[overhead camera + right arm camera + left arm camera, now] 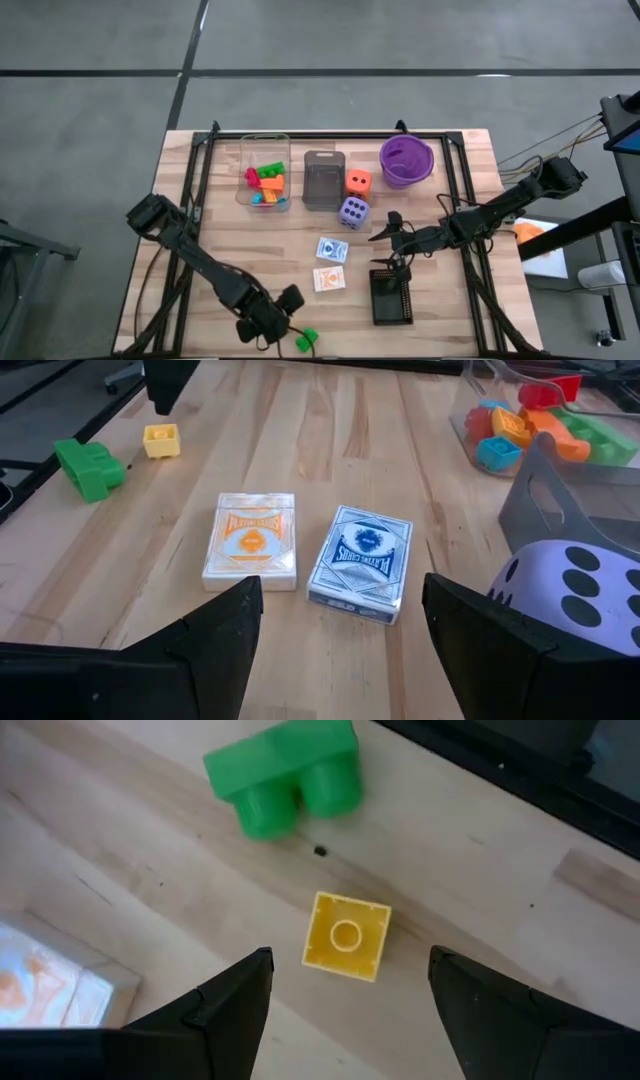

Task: Pick & Place Toys
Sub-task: Put the light yellow game piece into the transparent bin

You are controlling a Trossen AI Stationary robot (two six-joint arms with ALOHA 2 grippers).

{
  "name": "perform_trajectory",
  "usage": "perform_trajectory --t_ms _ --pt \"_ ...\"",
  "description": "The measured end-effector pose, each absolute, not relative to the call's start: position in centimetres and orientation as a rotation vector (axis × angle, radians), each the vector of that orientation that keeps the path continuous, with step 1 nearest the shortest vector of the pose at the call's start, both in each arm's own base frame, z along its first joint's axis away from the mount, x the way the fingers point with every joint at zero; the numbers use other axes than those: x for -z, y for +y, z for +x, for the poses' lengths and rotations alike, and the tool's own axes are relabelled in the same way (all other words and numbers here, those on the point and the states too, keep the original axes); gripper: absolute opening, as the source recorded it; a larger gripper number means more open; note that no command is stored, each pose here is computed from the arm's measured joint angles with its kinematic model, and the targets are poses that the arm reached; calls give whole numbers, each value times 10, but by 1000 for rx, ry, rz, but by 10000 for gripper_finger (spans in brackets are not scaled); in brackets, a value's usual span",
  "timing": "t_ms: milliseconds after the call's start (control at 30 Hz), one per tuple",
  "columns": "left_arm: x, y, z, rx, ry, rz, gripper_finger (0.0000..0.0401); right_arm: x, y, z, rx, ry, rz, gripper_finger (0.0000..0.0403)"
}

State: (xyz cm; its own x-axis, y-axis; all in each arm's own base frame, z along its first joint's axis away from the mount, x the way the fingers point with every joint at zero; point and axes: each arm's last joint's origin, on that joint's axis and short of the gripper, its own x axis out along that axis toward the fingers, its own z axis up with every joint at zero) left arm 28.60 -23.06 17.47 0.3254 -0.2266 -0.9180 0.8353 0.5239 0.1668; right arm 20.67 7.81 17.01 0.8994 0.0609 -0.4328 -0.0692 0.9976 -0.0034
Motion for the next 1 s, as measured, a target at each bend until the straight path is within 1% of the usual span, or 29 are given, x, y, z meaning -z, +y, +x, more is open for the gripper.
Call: perform_trajectory --t_ms 200,367,467,767,1000 --pt "-174 -234 292 801 941 737 270 -170 78 207 -66 450 -17 275" --pt "-152 -236 295 847 1001 740 270 -170 78 206 -65 454 -12 275" --pt "-146 -236 296 855 1016 756 270 -169 78 206 -65 457 -10 275" --pt "-144 -228 304 823 1017 742 269 -169 78 206 -65 458 -9 275" --pt "-143 -227 307 847 1009 706 269 -169 78 206 -64 458 -6 275"
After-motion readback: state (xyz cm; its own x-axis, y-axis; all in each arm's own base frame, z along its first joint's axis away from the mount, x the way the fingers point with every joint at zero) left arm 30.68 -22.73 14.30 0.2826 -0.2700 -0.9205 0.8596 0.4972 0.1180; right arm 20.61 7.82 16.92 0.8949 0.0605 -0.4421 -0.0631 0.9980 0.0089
